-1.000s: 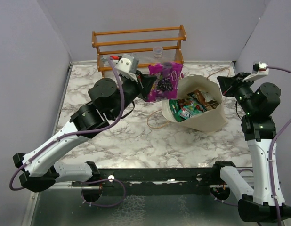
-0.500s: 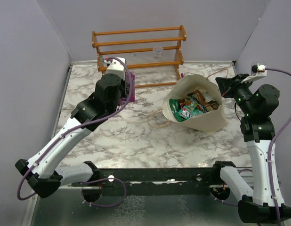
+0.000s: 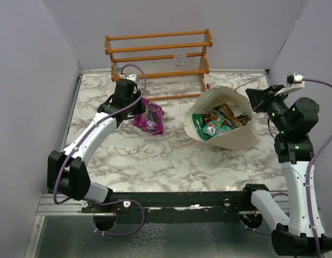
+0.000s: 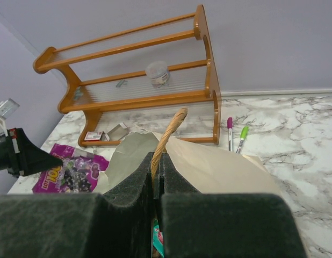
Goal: Take the snacks out of the paper bag
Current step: Place the snack at the center of the board.
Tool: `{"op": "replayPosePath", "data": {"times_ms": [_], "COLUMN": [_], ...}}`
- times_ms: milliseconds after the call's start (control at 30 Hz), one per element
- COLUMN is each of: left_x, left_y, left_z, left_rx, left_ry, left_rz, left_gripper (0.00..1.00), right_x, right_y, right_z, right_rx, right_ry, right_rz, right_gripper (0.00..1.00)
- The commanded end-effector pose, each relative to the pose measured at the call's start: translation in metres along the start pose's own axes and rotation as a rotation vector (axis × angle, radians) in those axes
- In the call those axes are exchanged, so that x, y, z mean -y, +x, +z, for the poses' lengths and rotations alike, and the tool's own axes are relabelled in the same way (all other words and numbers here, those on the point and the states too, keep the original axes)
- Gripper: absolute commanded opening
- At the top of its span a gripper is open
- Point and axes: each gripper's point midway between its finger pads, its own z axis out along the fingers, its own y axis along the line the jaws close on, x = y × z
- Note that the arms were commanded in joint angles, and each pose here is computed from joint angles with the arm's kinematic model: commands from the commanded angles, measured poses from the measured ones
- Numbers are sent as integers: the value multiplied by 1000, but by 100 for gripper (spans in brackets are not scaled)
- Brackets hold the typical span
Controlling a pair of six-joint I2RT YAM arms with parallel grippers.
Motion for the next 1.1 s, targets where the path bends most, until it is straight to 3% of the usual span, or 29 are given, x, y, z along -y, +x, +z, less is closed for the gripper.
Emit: {"op": "replayPosePath", "data": {"times_ms": [0, 233, 400, 500, 667, 767, 867, 1067], "left_x": [33, -13, -51, -66, -59, -45, -26, 29], "left_y": [-56, -15, 5, 4, -10, -22, -34, -56], "left_z": [2, 56, 64, 60, 46, 31, 15, -24], "left_rx": [126, -34, -45, -33, 27, 75, 111, 151], "left_ry": [256, 205, 109, 35, 62, 106, 138, 226], "left_rz": [-151, -257, -276, -257, -236, -191, -118, 17], "left_gripper": [0, 0, 1, 21, 62, 90, 95, 94], "right_x": [-7, -9, -7, -19, -74, -79, -76, -76], "right_y": [-12, -13, -9, 1, 33, 40, 39, 39], "right_z": [-6, -3, -4, -4, -18, -23, -21, -13], "right_rx": [38, 32, 0, -27, -133, -163, -167, -186], "right_ry": [-16, -25, -16, -103, -489, -525, -501, -501], "right_rz": [-23, -17, -23, -52, -76, -70, -74, -76], "right_gripper": [2, 2, 2, 2, 2, 2, 2, 2]}}
